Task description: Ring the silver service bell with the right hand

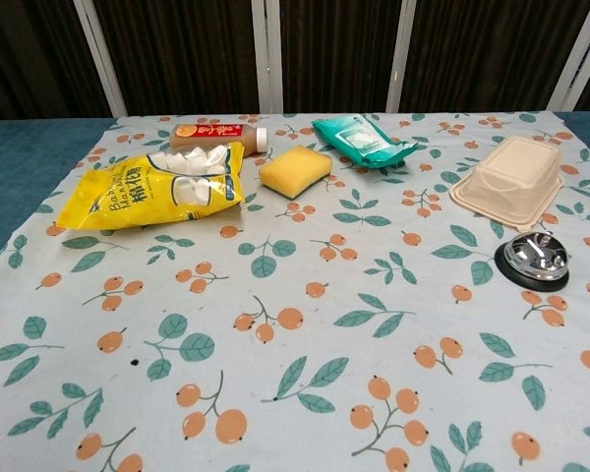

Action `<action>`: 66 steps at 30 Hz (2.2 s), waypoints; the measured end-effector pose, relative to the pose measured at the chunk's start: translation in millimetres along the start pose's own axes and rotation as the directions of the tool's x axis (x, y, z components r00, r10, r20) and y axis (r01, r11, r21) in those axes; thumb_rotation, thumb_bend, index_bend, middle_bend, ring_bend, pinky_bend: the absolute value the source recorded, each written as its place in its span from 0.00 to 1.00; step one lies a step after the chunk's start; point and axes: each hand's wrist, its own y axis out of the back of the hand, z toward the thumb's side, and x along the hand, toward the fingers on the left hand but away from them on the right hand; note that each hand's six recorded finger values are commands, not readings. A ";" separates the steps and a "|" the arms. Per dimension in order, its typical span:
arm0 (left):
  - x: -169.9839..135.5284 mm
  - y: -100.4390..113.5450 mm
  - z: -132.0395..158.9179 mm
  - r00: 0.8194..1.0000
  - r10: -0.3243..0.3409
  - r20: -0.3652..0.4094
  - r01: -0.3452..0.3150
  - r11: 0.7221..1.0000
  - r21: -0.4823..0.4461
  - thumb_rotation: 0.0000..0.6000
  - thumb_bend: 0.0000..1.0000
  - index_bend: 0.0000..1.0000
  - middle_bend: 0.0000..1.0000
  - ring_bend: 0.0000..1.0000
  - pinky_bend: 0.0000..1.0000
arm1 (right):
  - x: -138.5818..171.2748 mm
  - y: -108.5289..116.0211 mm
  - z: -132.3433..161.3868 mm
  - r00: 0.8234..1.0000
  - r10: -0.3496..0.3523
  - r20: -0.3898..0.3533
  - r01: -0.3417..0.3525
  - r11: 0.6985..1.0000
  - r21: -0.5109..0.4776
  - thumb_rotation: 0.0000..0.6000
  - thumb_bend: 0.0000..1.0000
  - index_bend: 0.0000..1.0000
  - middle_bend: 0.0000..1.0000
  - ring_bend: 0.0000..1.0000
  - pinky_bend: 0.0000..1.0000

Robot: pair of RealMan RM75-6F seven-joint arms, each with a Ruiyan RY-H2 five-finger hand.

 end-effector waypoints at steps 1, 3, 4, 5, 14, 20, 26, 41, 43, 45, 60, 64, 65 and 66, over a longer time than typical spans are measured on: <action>-0.1 0.1 0.0 1.000 0.000 0.000 0.000 1.000 0.000 1.00 0.47 0.04 0.00 0.00 0.07 | -0.4 -0.4 0.2 1.000 0.001 -0.001 -0.001 1.000 0.001 1.00 0.98 0.10 0.00 0.00 0.00; -0.4 0.5 0.1 1.000 0.001 0.001 -0.001 1.000 -0.001 1.00 0.47 0.04 0.00 0.00 0.07 | -0.9 -1.0 0.9 1.000 0.002 -0.003 -0.002 1.000 0.001 1.00 0.98 0.10 0.00 0.00 0.00; -0.8 0.7 0.1 1.000 0.002 0.001 -0.002 1.000 -0.001 1.00 0.47 0.04 0.00 0.00 0.07 | -1.0 -1.3 1.3 1.000 0.003 -0.004 -0.003 1.000 0.001 1.00 0.98 0.10 0.00 0.00 0.00; -1.3 1.0 0.1 1.000 0.003 0.002 -0.003 1.000 -0.001 1.00 0.47 0.04 0.00 0.00 0.07 | -1.2 -1.8 1.8 1.000 0.005 -0.006 -0.005 1.000 0.001 1.00 0.98 0.10 0.00 0.00 0.00; -5.7 4.8 -1.0 1.000 0.018 -0.001 -0.018 1.000 -0.006 1.00 0.47 0.04 0.00 0.00 0.07 | -1.5 -2.1 3.1 1.000 0.007 -0.013 -0.007 1.000 -0.008 1.00 0.98 0.10 0.00 0.00 0.00; -3.9 1.4 1.2 1.000 0.004 0.004 -0.004 1.000 -0.001 1.00 0.47 0.04 0.00 0.00 0.07 | -0.8 -2.7 3.6 1.000 0.011 -0.019 -0.011 1.000 -0.014 1.00 0.98 0.10 0.00 0.00 0.00; -5.1 -1.0 3.6 1.000 -0.005 0.012 0.005 1.000 0.004 1.00 0.47 0.04 0.00 0.00 0.07 | 0.1 -5.6 11.0 0.999 0.019 -0.051 -0.020 1.000 -0.023 1.00 0.98 0.10 0.00 0.00 0.00; -0.9 -3.0 1.8 1.000 -0.013 -0.003 0.013 1.000 0.001 1.00 0.47 0.04 0.00 0.00 0.07 | -35.2 -27.4 64.2 0.978 0.061 -0.201 -0.074 0.995 -0.059 1.00 0.98 0.10 0.00 0.00 0.00; 0.2 -3.5 1.4 1.000 -0.015 -0.005 0.015 1.000 0.001 1.00 0.47 0.04 0.00 0.00 0.07 | -46.5 -29.4 74.0 0.975 0.052 -0.216 -0.069 0.995 -0.072 1.00 0.98 0.10 0.00 0.00 0.00; 0.5 -3.7 1.2 1.000 -0.016 -0.006 0.016 1.000 0.002 1.00 0.47 0.04 0.00 0.00 0.07 | -55.4 -32.4 82.9 0.972 0.049 -0.229 -0.070 0.994 -0.082 1.00 0.98 0.11 0.00 0.00 0.00; 1.4 -1.8 -4.6 1.000 -0.011 -0.029 0.011 1.000 0.005 1.00 0.47 0.04 0.00 0.00 0.07 | -109.3 -85.2 135.7 0.955 0.134 -0.264 -0.165 0.981 -0.099 1.00 0.98 0.12 0.00 0.00 0.00; 1.7 -0.8 -7.0 0.999 -0.007 -0.040 0.007 1.000 0.007 1.00 0.47 0.04 0.00 0.00 0.07 | -118.9 -99.2 139.0 0.955 0.139 -0.262 -0.168 0.981 -0.095 1.00 0.98 0.12 0.00 0.00 0.00; 1.7 -0.7 -7.2 0.999 -0.006 -0.041 0.007 1.000 0.008 1.00 0.47 0.04 0.00 0.00 0.07 | -120.9 -102.4 139.8 0.955 0.139 -0.262 -0.169 0.981 -0.096 1.00 0.98 0.12 0.00 0.00 0.00; 1.7 -0.7 -7.5 0.999 -0.006 -0.043 0.006 1.000 0.010 1.00 0.47 0.04 0.00 0.00 0.07 | -123.4 -106.8 141.1 0.955 0.140 -0.262 -0.171 0.980 -0.098 1.00 0.98 0.12 0.00 0.00 0.00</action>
